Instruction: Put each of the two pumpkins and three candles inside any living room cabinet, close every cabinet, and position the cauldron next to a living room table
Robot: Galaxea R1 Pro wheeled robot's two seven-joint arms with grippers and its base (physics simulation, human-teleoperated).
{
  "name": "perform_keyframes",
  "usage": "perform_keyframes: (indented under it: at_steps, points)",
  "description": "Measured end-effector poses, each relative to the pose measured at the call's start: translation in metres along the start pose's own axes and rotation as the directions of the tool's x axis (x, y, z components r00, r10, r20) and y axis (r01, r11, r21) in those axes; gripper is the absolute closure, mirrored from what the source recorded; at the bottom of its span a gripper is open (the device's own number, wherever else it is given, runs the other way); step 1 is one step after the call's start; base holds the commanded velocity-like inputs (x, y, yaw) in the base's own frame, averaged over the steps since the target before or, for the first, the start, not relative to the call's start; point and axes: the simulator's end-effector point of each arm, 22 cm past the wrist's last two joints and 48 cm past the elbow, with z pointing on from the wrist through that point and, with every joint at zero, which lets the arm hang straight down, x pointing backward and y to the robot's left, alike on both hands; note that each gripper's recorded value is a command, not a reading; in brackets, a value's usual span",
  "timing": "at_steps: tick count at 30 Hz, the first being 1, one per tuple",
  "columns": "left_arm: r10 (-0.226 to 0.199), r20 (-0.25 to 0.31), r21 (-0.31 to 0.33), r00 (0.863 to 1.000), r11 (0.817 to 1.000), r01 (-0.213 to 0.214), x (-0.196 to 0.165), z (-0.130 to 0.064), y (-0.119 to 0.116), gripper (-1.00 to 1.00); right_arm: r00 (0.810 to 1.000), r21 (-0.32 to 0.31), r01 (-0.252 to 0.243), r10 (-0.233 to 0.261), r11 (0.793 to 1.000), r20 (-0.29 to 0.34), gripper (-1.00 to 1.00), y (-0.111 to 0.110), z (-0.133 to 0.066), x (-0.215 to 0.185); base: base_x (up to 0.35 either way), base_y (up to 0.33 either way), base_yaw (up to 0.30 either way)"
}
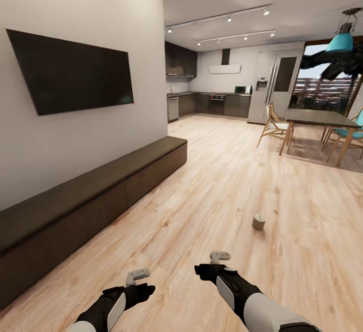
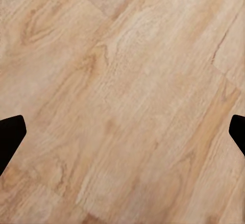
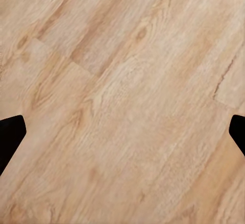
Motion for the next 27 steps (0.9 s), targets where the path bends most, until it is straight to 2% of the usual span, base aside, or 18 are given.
perform_keyframes:
  at_steps: [12,27]
  points:
    - [-0.001,-0.003,-0.002,1.0,1.0,0.001,0.0012,0.0007,0.0007,-1.0,1.0,0.001,-0.001,0.001,1.0,0.0,-1.0,0.0001,0.0008,0.0007,0.113,-0.253,0.283]
    - [-0.001,-0.003,-0.001,1.0,1.0,0.001,0.0014,0.0007,-0.0002,-1.0,1.0,0.0,0.0,0.0,1.0,0.001,-1.0,0.0016,0.0007,0.0007,0.181,-0.176,0.294]
